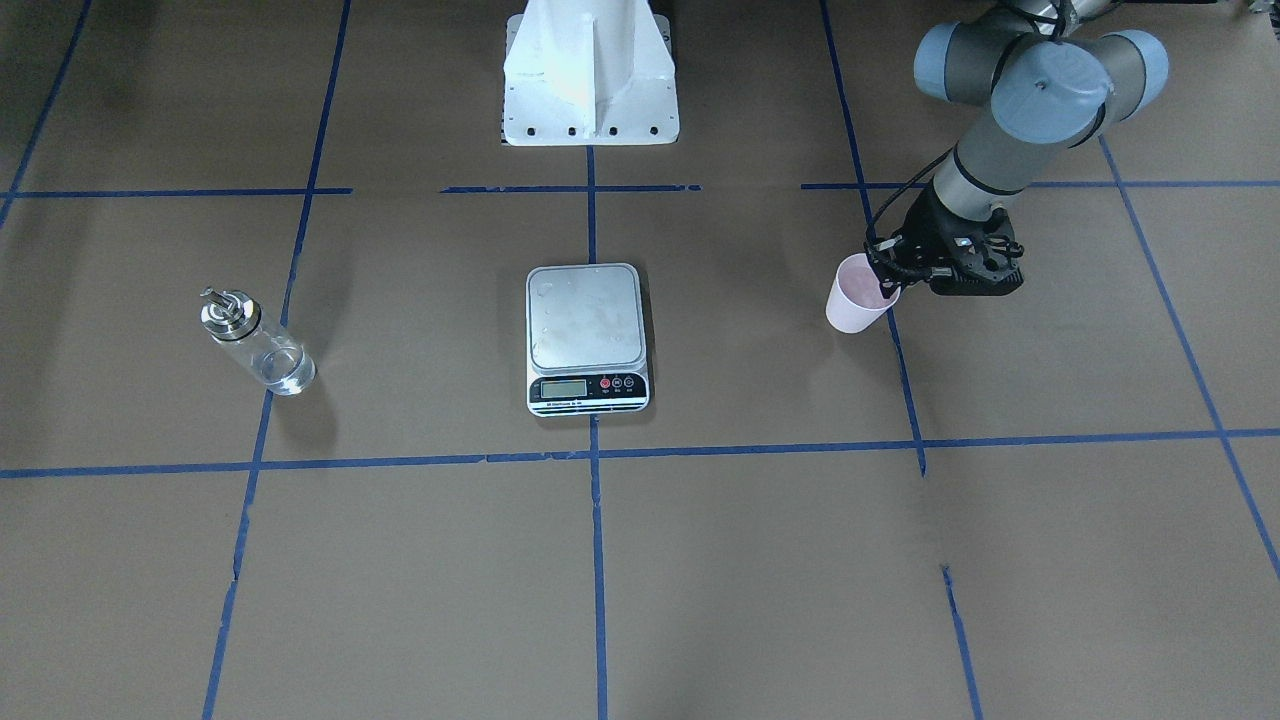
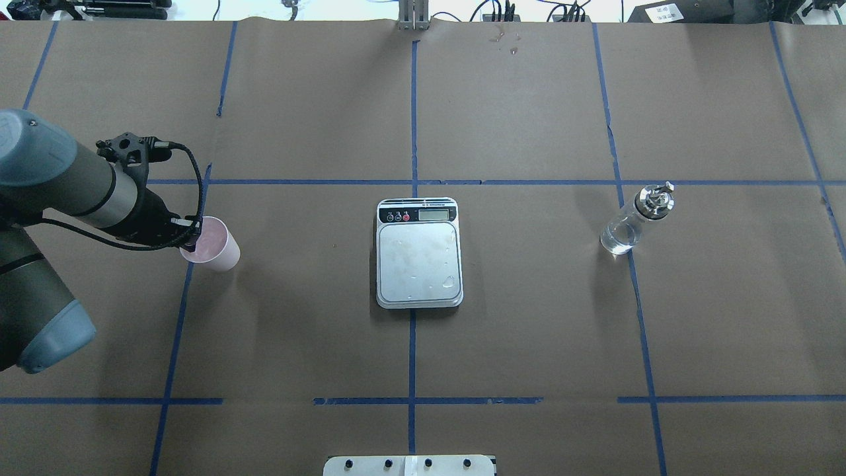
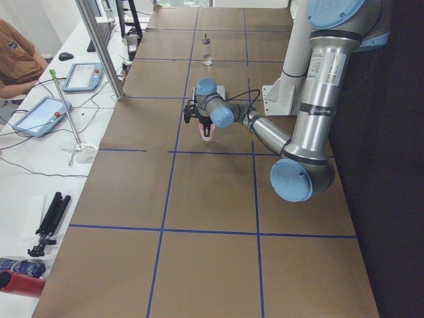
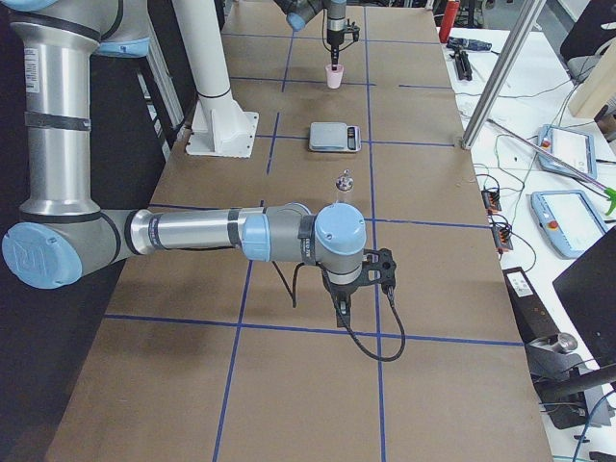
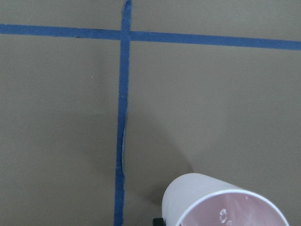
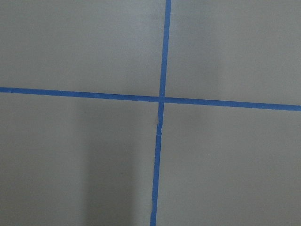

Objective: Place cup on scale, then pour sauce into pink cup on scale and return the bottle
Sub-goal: 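Close the left gripper on the pink cup's rim, then carry the pink cup with the left gripper onto the scale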

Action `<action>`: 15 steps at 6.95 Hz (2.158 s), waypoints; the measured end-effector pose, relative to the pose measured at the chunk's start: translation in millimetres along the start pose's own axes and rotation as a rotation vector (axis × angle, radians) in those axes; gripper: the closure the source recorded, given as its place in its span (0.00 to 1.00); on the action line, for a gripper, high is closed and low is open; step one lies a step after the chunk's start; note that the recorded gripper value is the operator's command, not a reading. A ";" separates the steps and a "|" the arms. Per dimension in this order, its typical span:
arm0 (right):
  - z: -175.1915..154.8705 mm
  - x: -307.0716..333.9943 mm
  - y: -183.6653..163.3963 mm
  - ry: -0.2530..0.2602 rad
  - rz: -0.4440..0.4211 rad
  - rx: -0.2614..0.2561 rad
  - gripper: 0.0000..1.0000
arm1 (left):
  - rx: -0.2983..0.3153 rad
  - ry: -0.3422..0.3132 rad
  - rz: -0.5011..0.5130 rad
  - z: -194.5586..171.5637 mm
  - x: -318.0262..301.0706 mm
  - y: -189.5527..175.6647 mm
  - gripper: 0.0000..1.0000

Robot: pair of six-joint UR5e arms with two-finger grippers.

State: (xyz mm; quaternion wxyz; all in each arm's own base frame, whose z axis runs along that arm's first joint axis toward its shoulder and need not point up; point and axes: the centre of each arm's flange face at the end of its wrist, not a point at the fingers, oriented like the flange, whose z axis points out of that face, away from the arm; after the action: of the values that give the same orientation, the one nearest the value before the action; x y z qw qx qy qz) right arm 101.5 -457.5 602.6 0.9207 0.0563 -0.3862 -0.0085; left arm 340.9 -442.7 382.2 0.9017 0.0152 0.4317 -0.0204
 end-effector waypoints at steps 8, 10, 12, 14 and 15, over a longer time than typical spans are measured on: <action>-29.2 -121.4 -35.4 -0.009 0.064 0.060 0.00 | -0.055 0.008 -0.196 -85.9 226.7 10.0 1.00; -42.2 -159.7 -30.5 -0.029 0.108 0.077 0.00 | -0.062 -0.009 -0.260 -62.4 282.2 16.9 1.00; -57.5 -211.1 -17.4 -0.056 0.161 0.081 0.00 | -0.068 -0.016 -0.285 -37.0 307.9 22.7 1.00; -77.6 -275.5 7.9 -0.098 0.185 0.080 0.00 | -0.060 -0.008 -0.299 -17.0 319.1 18.8 1.00; -85.6 -296.0 20.3 -0.114 0.172 0.083 0.00 | -0.059 -0.006 -0.301 -9.7 322.6 15.5 1.00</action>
State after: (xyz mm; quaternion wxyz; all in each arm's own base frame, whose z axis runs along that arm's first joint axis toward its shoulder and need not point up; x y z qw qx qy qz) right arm -45.8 -411.5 335.1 0.8913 0.0605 -0.4415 0.0833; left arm 536.2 -434.3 125.0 0.8897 -0.0765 0.4269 -0.1427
